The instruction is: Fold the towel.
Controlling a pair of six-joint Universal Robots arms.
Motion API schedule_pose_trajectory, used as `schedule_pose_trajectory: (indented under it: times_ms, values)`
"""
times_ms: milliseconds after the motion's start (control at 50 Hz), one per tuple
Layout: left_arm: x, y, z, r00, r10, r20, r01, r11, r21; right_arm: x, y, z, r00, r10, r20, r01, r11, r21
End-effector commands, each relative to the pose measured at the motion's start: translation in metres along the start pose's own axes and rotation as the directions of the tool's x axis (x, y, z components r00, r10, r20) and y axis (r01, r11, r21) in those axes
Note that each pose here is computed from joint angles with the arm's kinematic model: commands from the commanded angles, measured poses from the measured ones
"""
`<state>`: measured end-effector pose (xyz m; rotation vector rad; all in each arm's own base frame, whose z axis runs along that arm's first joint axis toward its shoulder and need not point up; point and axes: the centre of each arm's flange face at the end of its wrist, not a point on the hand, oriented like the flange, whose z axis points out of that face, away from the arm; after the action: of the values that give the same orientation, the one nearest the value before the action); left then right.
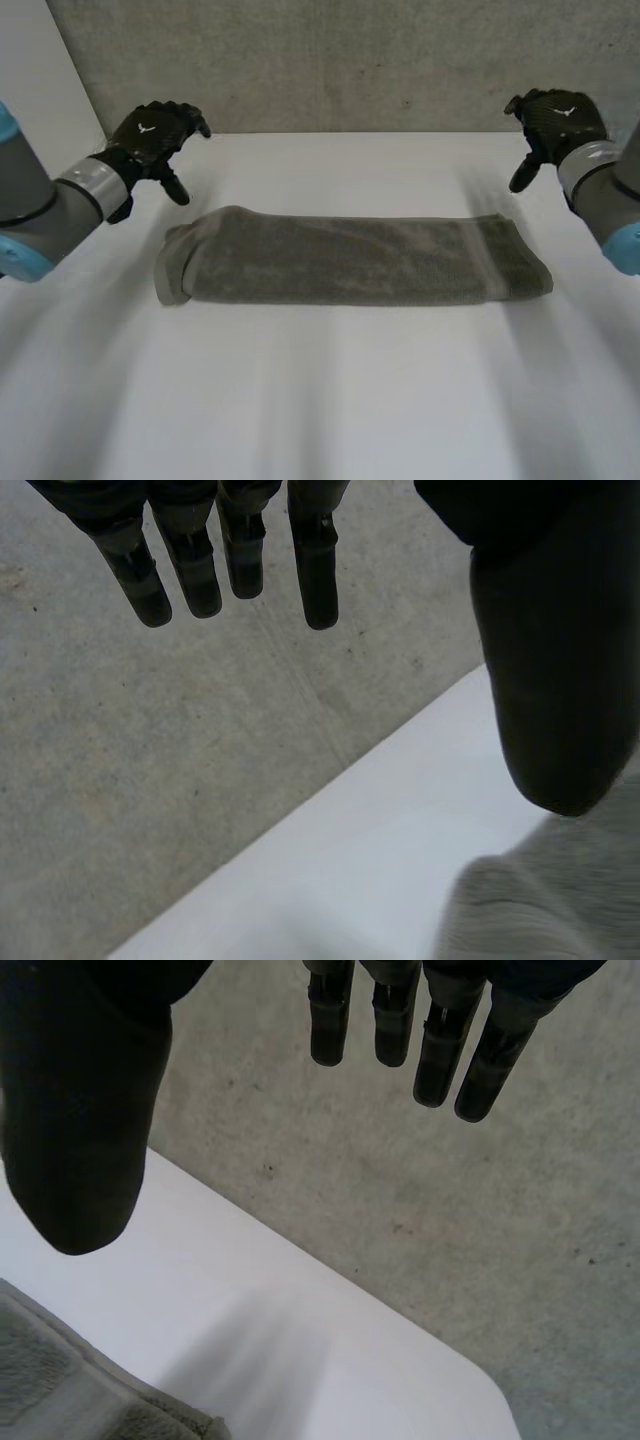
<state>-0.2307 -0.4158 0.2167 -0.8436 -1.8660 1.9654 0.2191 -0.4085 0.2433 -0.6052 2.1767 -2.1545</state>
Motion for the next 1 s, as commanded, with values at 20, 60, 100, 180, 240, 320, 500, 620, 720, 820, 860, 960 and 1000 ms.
schedule_pose_trajectory:
  times_ms: [20, 60, 100, 180, 240, 320, 500, 620, 720, 820, 860, 960, 1000]
  values:
    - [0.025, 0.011, -0.056, 0.995, -0.1, 0.01, 0.1, 0.977, -0.189, -0.009, 0.003, -0.045, 0.996, -0.009, 0.084, 0.014, 0.998, -0.064]
    - [0.032, 0.019, -0.067, 0.993, -0.116, 0.028, 0.119, 0.966, -0.23, -0.014, 0.01, -0.055, 0.993, -0.021, 0.118, 0.031, 0.996, -0.087]
    - [0.037, 0.026, -0.077, 0.991, -0.126, 0.047, 0.134, 0.955, -0.266, -0.021, 0.028, -0.072, 0.984, -0.052, 0.172, 0.077, 0.987, -0.138]
    - [0.044, 0.048, -0.096, 0.983, -0.121, 0.134, 0.161, 0.927, -0.339, -0.029, 0.048, -0.087, 0.974, -0.075, 0.214, 0.118, 0.974, -0.195]
    - [0.046, 0.061, -0.101, 0.979, -0.108, 0.175, 0.166, 0.917, -0.363, -0.034, 0.063, -0.096, 0.968, -0.081, 0.238, 0.137, 0.964, -0.226]
    - [0.047, 0.069, -0.102, 0.975, -0.095, 0.203, 0.166, 0.913, -0.373, -0.035, 0.082, -0.097, 0.969, -0.085, 0.233, 0.137, 0.966, -0.218]
    - [0.049, 0.091, -0.09, 0.973, -0.087, 0.215, 0.159, 0.925, -0.345, -0.028, 0.107, -0.083, 0.974, -0.095, 0.207, 0.133, 0.975, -0.176]
    - [0.053, 0.098, -0.086, 0.975, -0.078, 0.21, 0.144, 0.937, -0.319, -0.023, 0.125, -0.075, 0.973, -0.11, 0.202, 0.152, 0.966, -0.209]
    - [0.057, 0.099, -0.085, 0.977, -0.079, 0.197, 0.14, 0.938, -0.318, -0.02, 0.134, -0.072, 0.968, -0.142, 0.206, 0.188, 0.957, -0.22]
    - [0.057, 0.102, -0.083, 0.977, -0.078, 0.197, 0.138, 0.94, -0.313, -0.013, 0.146, -0.066, 0.965, -0.174, 0.197, 0.218, 0.948, -0.231]
    - [0.057, 0.102, -0.083, 0.977, -0.075, 0.2, 0.135, 0.942, -0.307, -0.01, 0.148, -0.064, 0.964, -0.184, 0.191, 0.226, 0.947, -0.23]
    - [0.056, 0.1, -0.081, 0.977, -0.07, 0.202, 0.129, 0.948, -0.292, 0.005, 0.148, -0.057, 0.967, -0.208, 0.148, 0.238, 0.943, -0.234]
    - [0.056, 0.099, -0.082, 0.977, -0.07, 0.202, 0.128, 0.948, -0.291, 0.012, 0.147, -0.056, 0.969, -0.209, 0.13, 0.235, 0.943, -0.237]
